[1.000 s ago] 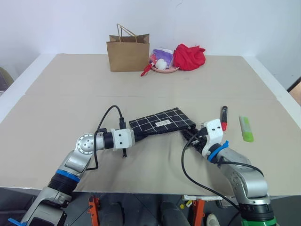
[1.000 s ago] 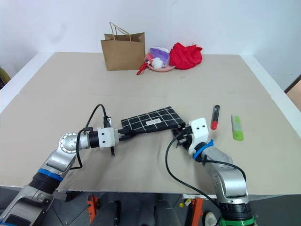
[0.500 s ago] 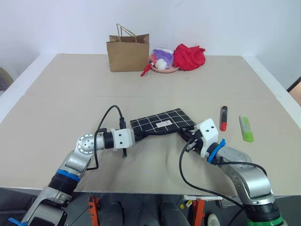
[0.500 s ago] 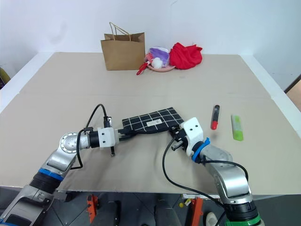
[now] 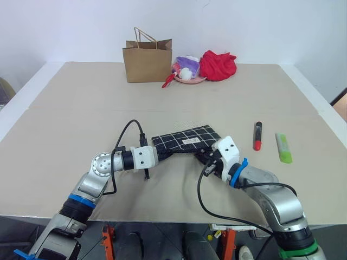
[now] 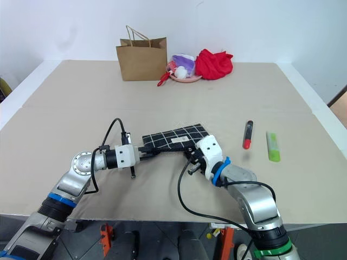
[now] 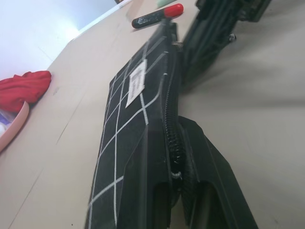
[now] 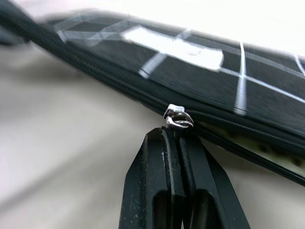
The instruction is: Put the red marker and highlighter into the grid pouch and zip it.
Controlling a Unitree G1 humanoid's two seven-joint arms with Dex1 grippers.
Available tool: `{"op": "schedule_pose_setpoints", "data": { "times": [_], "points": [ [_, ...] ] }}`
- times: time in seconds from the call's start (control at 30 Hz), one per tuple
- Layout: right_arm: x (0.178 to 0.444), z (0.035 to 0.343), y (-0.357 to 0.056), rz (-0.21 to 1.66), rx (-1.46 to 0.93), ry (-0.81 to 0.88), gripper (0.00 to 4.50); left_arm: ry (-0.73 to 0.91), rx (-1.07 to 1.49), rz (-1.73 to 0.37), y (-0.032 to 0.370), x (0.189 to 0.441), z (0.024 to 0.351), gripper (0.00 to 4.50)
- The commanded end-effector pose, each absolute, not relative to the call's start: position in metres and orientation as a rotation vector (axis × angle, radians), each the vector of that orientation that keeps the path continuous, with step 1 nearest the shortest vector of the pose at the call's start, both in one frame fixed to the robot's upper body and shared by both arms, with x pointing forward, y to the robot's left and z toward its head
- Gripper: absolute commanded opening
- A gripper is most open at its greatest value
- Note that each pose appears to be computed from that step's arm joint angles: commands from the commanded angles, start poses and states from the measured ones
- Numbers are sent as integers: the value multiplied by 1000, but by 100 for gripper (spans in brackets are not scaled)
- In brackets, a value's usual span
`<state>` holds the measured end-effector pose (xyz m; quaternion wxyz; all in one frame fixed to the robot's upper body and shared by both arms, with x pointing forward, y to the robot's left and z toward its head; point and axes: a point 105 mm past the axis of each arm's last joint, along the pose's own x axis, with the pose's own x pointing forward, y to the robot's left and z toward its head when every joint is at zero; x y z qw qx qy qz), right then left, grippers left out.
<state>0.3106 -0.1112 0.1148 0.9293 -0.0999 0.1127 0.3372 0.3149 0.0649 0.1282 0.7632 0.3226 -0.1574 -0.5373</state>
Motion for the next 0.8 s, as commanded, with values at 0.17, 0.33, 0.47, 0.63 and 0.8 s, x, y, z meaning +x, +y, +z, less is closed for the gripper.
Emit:
{"op": "schedule_pose_setpoints", "data": {
  "times": [0.17,0.33,0.47,0.63,0.8],
  "points": [
    [303,129,-89,781,-213,196,1,-397,699,-1150,60,315,140,0],
    [303,128,-86,784,-210,202,1,-399,700,-1148,59,314,139,0],
    [310,130,-101,693,-140,212,1,-397,698,-1144,59,315,139,0],
    [308,130,-113,645,-92,237,198,-395,673,-1131,62,316,142,0],
    [295,137,-137,590,-19,225,447,-394,689,-1130,62,316,141,0]
  ]
}}
